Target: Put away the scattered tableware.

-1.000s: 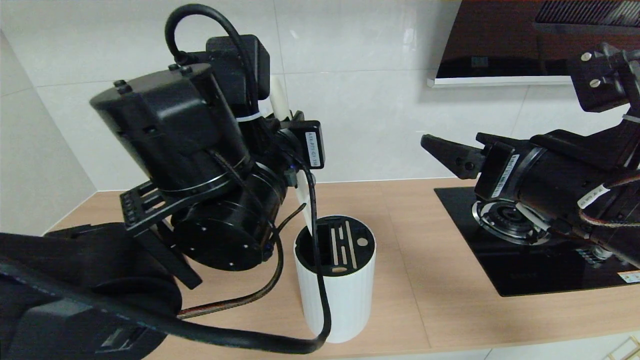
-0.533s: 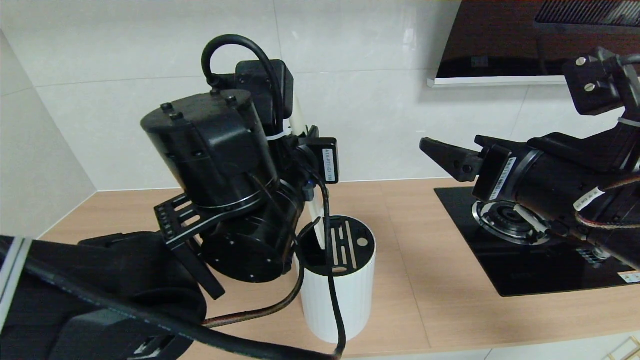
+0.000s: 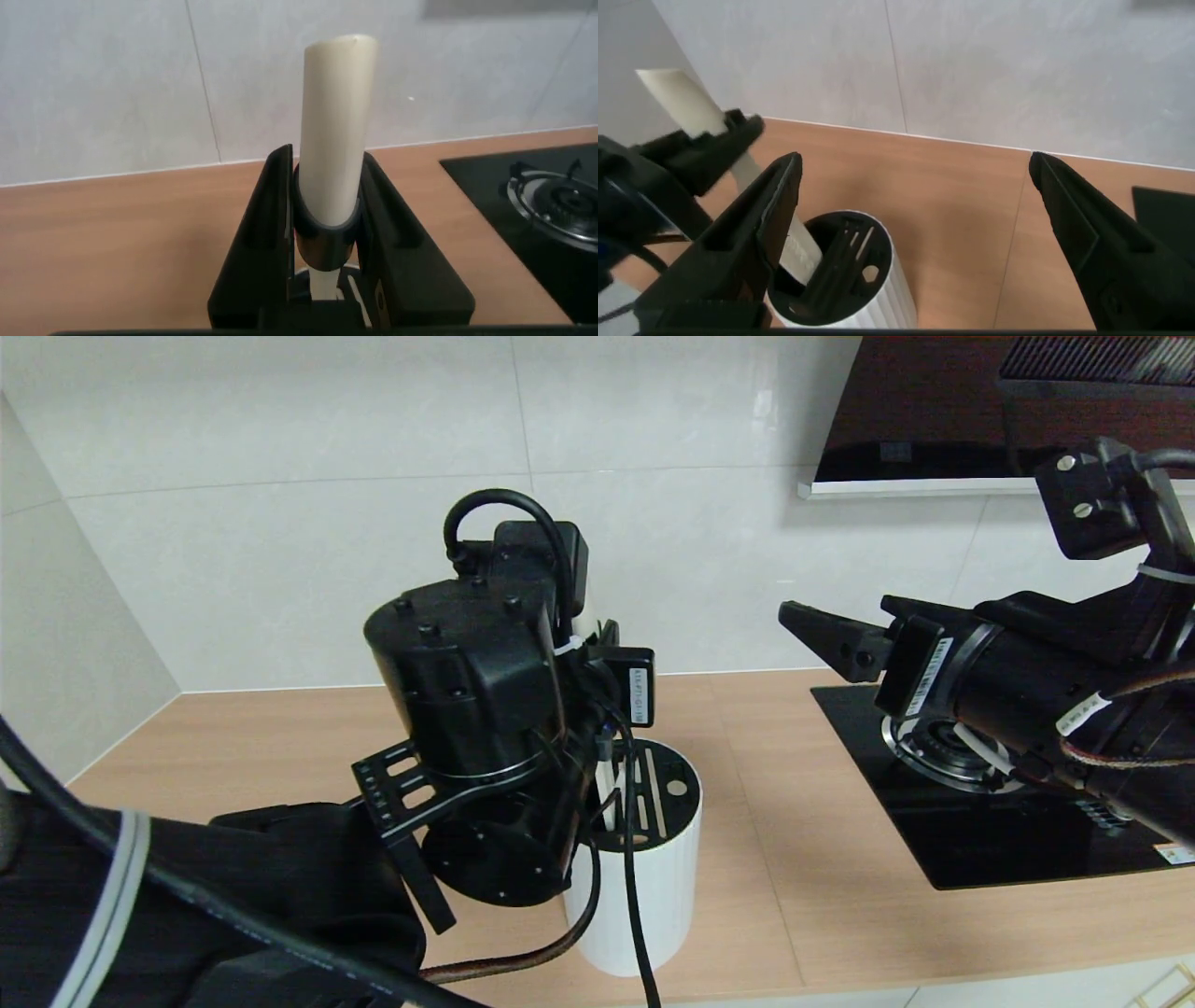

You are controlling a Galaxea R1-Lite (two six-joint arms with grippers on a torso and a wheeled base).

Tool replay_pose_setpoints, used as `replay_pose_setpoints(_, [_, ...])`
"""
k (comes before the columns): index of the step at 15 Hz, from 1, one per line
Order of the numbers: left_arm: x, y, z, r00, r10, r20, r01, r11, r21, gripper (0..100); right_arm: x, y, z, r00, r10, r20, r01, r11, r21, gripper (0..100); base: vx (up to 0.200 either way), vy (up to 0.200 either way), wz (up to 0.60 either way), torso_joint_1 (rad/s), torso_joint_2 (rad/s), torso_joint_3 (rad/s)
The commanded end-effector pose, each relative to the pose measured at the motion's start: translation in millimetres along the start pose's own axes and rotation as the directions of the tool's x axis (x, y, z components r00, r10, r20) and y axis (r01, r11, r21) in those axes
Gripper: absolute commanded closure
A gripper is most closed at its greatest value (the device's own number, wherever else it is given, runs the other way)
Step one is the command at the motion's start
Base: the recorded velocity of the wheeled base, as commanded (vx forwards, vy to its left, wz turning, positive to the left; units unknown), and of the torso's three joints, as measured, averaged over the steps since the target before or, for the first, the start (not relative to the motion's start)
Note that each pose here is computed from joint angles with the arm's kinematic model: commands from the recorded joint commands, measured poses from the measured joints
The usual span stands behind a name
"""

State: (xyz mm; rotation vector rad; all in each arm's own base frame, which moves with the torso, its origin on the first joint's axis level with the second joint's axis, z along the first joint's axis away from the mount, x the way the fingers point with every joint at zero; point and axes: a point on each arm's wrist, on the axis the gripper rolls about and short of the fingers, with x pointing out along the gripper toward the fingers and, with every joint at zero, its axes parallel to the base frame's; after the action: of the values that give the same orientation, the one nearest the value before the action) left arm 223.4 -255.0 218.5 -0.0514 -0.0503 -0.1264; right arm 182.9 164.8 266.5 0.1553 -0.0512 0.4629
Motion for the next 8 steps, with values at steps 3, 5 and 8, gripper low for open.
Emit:
replay_pose_setpoints(3, [0,-4.0,-23.5,0.998,-0.006,-0.055,0.007,1.0,0.027,100,3,1,-4,1.0,-0.001,-0.014,0.001,1.0,-0.005,0,0.0,0.0,0.0,0.0,0.0,0.0])
replay_pose_setpoints(5, [0,-5.6,-34.3,0.997,-0.007,-0.08,0.01,0.999,0.039,100,4,1,-5,1.0,-0.001,-0.019,0.001,1.0,-0.006,0,0.0,0.0,0.0,0.0,0.0,0.0])
replay_pose_setpoints(8, [6,-11.6,-54.8,0.993,-0.003,-0.12,0.009,0.999,0.049,100,4,1,-6,1.0,-0.001,-0.022,0.001,1.0,-0.007,0,0.0,0.0,0.0,0.0,0.0,0.0])
